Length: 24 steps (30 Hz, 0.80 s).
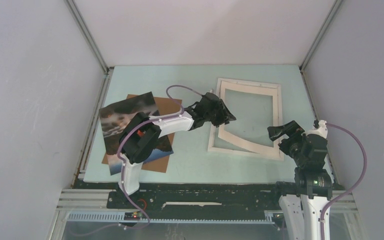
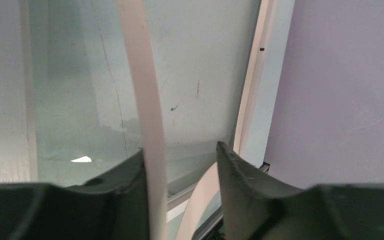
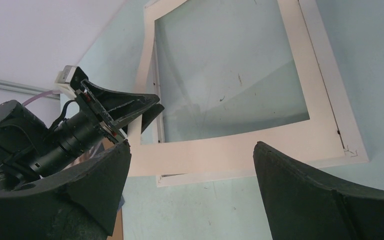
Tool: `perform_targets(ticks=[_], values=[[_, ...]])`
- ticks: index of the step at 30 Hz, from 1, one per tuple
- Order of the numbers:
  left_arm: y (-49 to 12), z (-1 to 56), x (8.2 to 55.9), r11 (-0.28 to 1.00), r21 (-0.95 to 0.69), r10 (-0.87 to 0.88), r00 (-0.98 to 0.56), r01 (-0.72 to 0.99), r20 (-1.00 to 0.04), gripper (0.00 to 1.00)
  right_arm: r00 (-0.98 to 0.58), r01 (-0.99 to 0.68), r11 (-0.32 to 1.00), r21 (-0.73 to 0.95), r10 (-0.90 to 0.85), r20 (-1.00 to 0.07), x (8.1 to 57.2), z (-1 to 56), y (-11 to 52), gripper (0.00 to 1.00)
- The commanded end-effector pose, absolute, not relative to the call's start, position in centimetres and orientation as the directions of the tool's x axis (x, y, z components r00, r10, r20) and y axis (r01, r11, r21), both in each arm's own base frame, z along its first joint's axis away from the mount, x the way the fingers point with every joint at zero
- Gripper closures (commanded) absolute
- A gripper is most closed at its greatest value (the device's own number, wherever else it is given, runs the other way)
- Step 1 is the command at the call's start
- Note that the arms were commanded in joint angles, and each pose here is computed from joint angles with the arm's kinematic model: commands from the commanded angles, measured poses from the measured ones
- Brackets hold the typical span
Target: Put the photo into the frame
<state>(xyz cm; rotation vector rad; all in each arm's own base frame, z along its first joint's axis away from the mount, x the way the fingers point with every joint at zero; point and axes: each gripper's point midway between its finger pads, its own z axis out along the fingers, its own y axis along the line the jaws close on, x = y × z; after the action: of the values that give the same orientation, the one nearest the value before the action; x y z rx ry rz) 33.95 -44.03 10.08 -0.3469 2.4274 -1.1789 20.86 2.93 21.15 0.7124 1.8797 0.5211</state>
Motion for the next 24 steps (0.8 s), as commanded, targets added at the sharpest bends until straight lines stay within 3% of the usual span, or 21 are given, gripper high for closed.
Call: perform_targets(ticks=[1, 7, 13, 17, 24], values=[[-44.3, 14.3, 34.5, 0.646, -0.761, -0.343, -0.867, 0.062, -0.361, 0.44, -0.305, 0.228, 0.739, 0.634, 0.672, -0.674, 21.1, 21.6, 2.9, 0.01], [-43.7, 14.3, 34.2, 0.703, -0.707, -0.285, -0.879, 0.079, -0.382, 0.23, -0.308, 0.22, 0.741, 0.634, 0.67, -0.676, 21.0, 21.5, 3.0, 0.0], [-42.8, 14.4, 34.3, 0.753, -0.652, -0.25, -0.877, 0.09, -0.411, 0.09, -0.304, 0.212, 0.746, 0.632, 0.665, -0.682, 21.0, 21.3, 3.0, 0.0], [-43.0, 14.5, 34.3, 0.765, -0.639, -0.246, -0.881, 0.08, -0.405, 0.03, -0.304, 0.202, 0.747, 0.634, 0.663, -0.684, 21.1, 21.5, 3.1, 0.0], [-43.6, 15.1, 33.7, 0.799, -0.589, -0.209, -0.866, 0.117, -0.455, 0.02, -0.314, 0.193, 0.746, 0.637, 0.662, -0.68, 21.0, 21.3, 3.4, 0.0]])
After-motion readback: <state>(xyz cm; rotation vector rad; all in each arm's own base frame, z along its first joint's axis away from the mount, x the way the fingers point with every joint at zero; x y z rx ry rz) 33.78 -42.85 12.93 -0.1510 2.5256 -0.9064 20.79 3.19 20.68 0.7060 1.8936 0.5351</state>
